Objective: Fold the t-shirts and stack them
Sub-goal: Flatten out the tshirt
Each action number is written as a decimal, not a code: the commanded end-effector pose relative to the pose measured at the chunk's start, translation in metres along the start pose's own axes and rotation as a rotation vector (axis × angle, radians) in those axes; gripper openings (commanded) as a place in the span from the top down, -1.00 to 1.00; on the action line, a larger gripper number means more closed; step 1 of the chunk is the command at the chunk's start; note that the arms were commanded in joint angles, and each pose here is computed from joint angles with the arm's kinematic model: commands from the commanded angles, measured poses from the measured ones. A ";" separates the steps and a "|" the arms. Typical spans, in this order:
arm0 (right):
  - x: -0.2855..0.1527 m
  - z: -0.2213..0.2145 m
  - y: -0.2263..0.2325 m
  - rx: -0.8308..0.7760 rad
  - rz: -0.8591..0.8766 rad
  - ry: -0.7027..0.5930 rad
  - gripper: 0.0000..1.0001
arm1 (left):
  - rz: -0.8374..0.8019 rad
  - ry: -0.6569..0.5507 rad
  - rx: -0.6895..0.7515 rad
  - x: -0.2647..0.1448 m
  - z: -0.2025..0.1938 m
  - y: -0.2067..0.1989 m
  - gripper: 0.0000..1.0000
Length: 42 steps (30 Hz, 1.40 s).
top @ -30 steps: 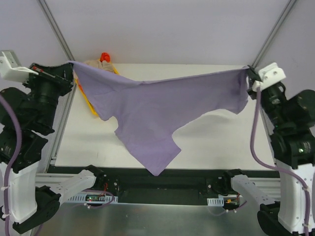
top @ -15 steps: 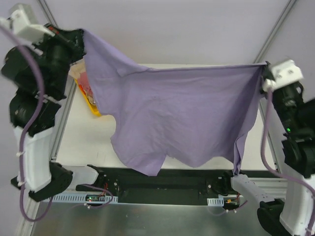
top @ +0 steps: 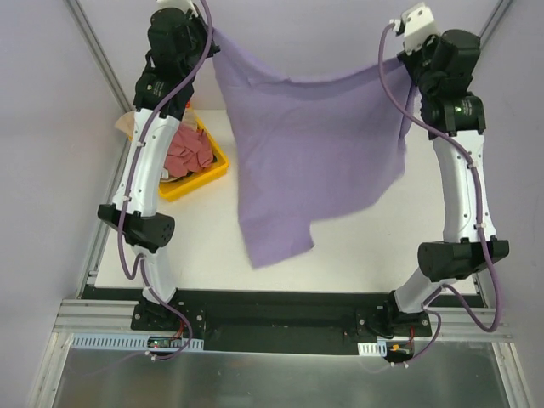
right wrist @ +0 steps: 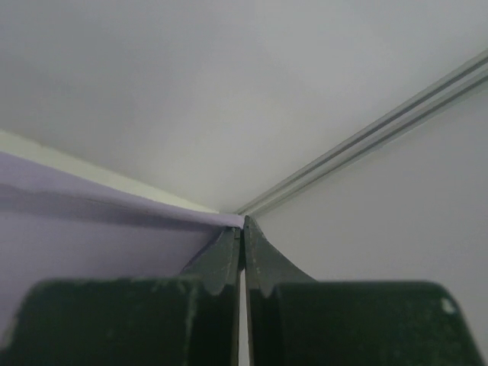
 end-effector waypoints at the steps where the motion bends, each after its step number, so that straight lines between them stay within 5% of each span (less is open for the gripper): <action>1: -0.097 0.099 -0.069 0.103 -0.240 -0.395 0.99 | -0.168 -0.483 -0.085 -0.111 0.139 0.003 1.00; 5: -0.105 0.074 -0.059 0.049 -0.227 -0.360 0.99 | -0.230 -0.429 -0.045 -0.119 0.124 0.000 1.00; 9: -0.084 0.015 -0.021 -0.116 -0.066 -0.233 0.98 | -0.224 -0.255 0.009 -0.109 0.064 0.005 1.00; 17: -0.069 -0.128 0.069 -0.271 0.262 -0.065 0.92 | -0.169 0.277 -0.033 -0.124 -0.158 0.029 1.00; 25: -0.083 -0.233 0.135 -0.151 0.426 0.166 0.78 | -0.113 0.668 -0.190 -0.177 -0.305 0.033 1.00; 30: -0.099 -0.275 0.151 -0.194 0.406 0.386 0.74 | -0.165 0.841 -0.190 -0.201 -0.340 0.021 1.00; 36: -0.110 -0.282 0.147 -0.219 0.348 0.455 0.74 | -0.082 0.861 -0.171 -0.232 -0.346 0.019 1.00; 42: -0.115 -0.268 0.139 0.024 0.158 0.460 0.40 | 0.076 0.869 -0.217 -0.253 -0.341 0.036 1.00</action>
Point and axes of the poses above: each gripper's point midway between its finger pads, its own x axis out along the fingers, its own y axis along the line the jaws close on, z = x × y, the point moved 8 cm from there along -x, back along the fingers, and after that the axes turned 11 degrees about x, right-handed, at the moved point
